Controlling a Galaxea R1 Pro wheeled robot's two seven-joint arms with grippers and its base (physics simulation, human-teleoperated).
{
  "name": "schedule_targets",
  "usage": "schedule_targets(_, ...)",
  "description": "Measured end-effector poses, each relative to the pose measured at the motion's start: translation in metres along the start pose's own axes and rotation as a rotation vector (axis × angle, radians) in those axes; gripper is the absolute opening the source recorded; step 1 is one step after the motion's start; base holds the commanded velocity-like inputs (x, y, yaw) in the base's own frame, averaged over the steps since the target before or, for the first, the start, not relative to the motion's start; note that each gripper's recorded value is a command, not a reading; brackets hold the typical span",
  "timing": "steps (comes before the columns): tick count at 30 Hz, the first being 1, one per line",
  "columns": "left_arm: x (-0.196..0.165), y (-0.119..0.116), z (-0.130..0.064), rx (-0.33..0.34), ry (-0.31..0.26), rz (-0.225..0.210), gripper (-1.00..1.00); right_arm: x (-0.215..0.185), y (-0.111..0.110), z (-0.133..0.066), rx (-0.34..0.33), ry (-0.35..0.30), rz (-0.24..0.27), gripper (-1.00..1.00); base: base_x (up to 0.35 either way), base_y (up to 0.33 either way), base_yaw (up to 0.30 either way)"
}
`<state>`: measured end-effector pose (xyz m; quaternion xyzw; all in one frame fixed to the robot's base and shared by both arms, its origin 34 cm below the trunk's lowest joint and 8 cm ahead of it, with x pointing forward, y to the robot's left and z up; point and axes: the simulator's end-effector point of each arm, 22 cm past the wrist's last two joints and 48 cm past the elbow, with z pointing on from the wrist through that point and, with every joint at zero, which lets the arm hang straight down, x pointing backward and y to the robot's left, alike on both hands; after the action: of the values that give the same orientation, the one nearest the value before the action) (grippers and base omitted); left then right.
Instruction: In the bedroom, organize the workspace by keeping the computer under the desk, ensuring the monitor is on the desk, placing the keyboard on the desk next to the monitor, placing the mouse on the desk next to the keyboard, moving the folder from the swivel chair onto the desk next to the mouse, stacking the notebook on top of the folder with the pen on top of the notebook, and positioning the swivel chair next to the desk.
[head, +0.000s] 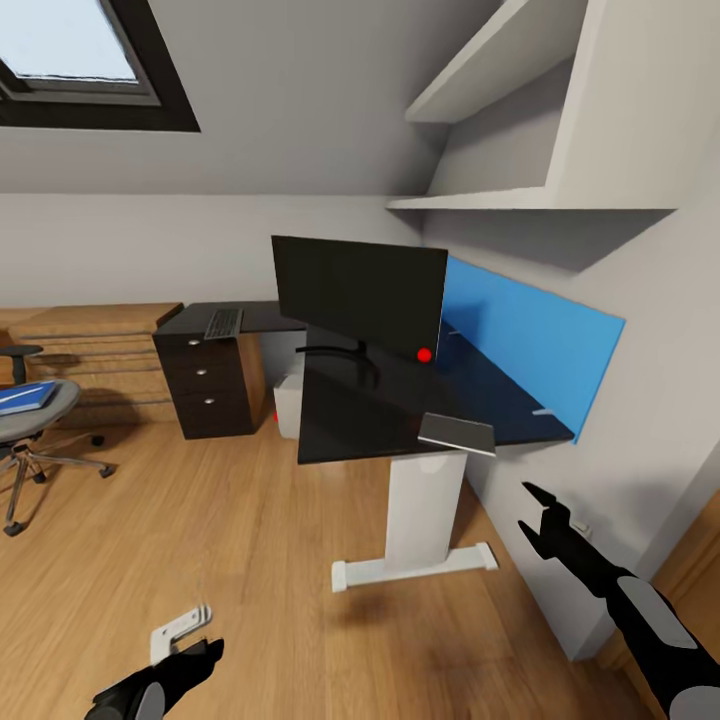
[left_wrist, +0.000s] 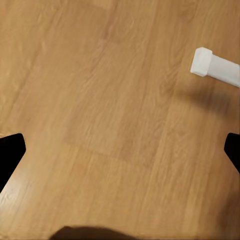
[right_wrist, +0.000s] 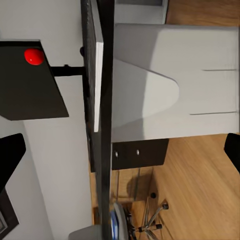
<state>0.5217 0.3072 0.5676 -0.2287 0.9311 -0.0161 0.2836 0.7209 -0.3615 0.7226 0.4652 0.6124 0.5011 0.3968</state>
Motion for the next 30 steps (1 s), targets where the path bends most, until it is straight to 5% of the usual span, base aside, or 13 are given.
schedule_targets(25,0.034,0.010,0.020,-0.016,0.060,0.008,1.00,0.001,-0.013,0.002,0.004,-0.001,-0.001,1.00,0.000,0.000,0.000)
schedule_targets(30,0.026,0.011,0.022,-0.018,0.020,0.001,1.00,-0.024,0.005,0.023,0.058,-0.085,-0.026,1.00,0.000,0.000,0.000)
